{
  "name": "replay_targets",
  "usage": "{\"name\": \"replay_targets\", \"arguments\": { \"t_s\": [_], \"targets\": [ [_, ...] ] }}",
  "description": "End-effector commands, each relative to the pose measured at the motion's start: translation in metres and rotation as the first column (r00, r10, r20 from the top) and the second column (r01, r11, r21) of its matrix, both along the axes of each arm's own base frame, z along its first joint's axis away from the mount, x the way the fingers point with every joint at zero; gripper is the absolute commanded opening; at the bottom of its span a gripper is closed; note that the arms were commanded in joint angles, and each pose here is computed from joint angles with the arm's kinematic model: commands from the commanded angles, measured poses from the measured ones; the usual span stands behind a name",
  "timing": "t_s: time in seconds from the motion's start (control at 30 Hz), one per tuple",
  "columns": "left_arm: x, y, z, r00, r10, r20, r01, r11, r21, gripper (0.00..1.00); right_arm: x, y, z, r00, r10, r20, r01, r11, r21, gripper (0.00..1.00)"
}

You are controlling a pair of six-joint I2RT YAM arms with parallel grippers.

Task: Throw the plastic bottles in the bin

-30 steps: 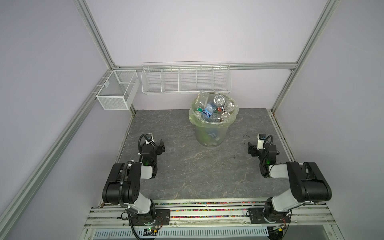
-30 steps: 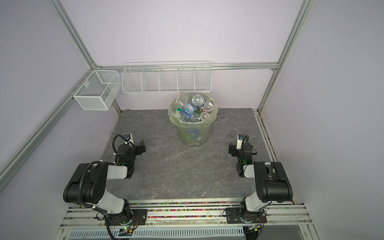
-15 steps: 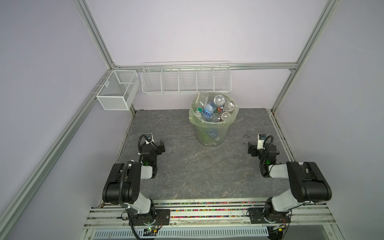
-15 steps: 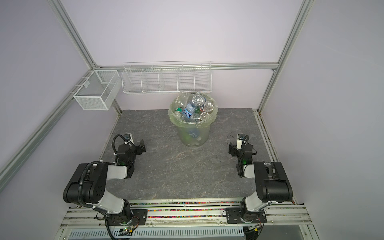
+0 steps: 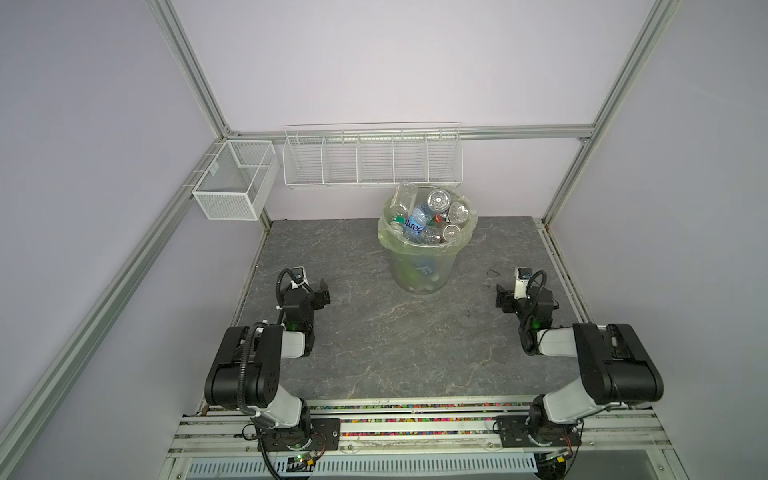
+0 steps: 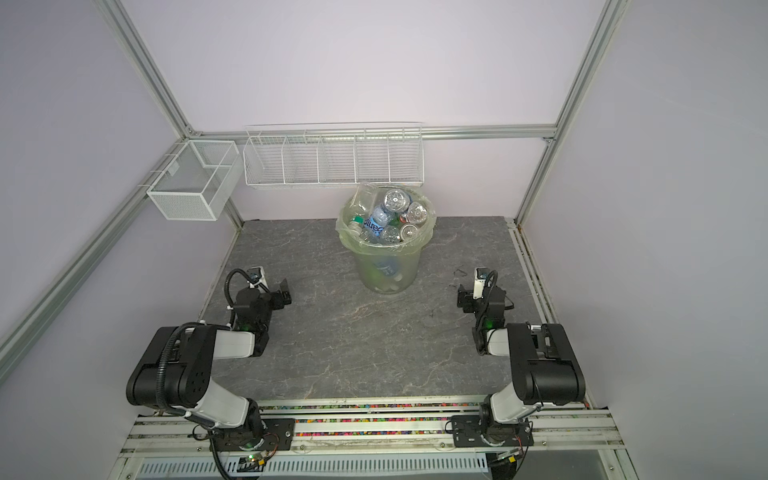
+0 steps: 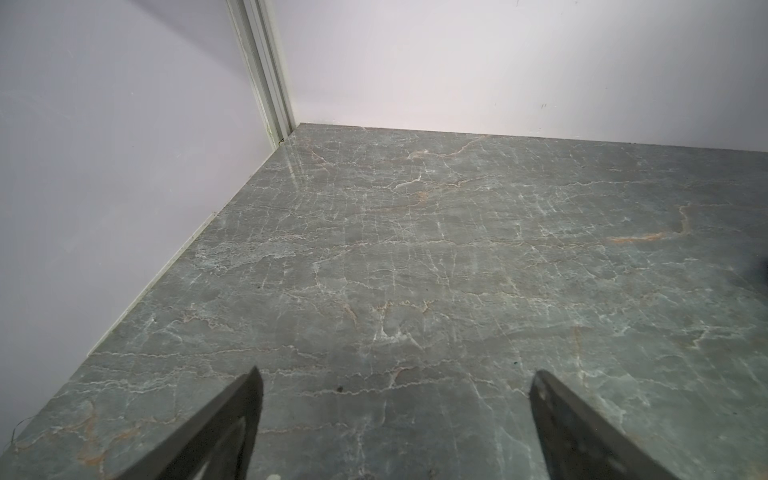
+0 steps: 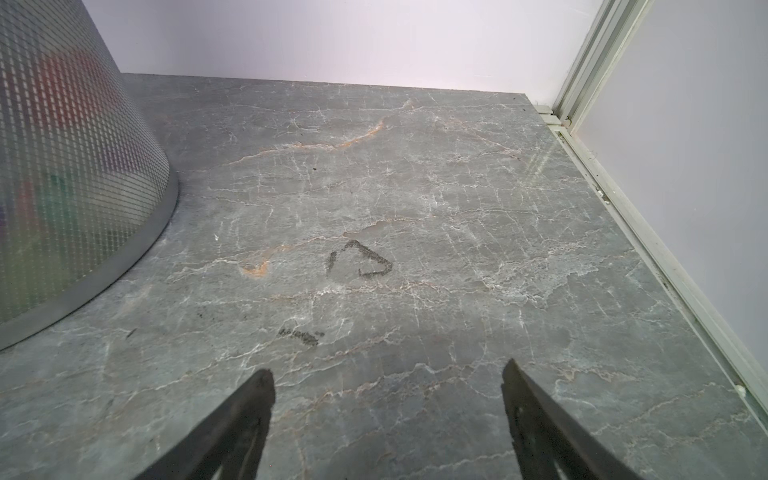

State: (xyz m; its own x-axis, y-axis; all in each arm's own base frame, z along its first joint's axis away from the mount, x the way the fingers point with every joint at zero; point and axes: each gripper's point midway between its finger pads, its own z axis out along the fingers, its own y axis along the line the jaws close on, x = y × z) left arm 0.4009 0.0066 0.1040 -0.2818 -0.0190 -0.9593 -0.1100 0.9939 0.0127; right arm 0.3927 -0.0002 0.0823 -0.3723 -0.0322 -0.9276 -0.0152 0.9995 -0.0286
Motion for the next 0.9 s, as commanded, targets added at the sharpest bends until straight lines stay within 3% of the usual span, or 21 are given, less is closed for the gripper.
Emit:
{"name": "replay_targets", "arguments": {
  "t_s": [0.0,0.87],
  "targets": [
    [0.0046,0.0022,0.0126,0.999,0.009,0.034,-0.008,1.000,-0.006,0.99,0.0025,0.0007,0.0107,1.000,0.007,0.028,-0.007,1.000,-0.001,0.89],
    [0.0044,0.0023,0.0114,1.000,0.009,0.030,-0.009,1.000,-0.005,0.99,0.0024,0.0005,0.0107,1.000,0.006,0.028,-0.006,1.000,-0.001,0.89]
  ]
}}
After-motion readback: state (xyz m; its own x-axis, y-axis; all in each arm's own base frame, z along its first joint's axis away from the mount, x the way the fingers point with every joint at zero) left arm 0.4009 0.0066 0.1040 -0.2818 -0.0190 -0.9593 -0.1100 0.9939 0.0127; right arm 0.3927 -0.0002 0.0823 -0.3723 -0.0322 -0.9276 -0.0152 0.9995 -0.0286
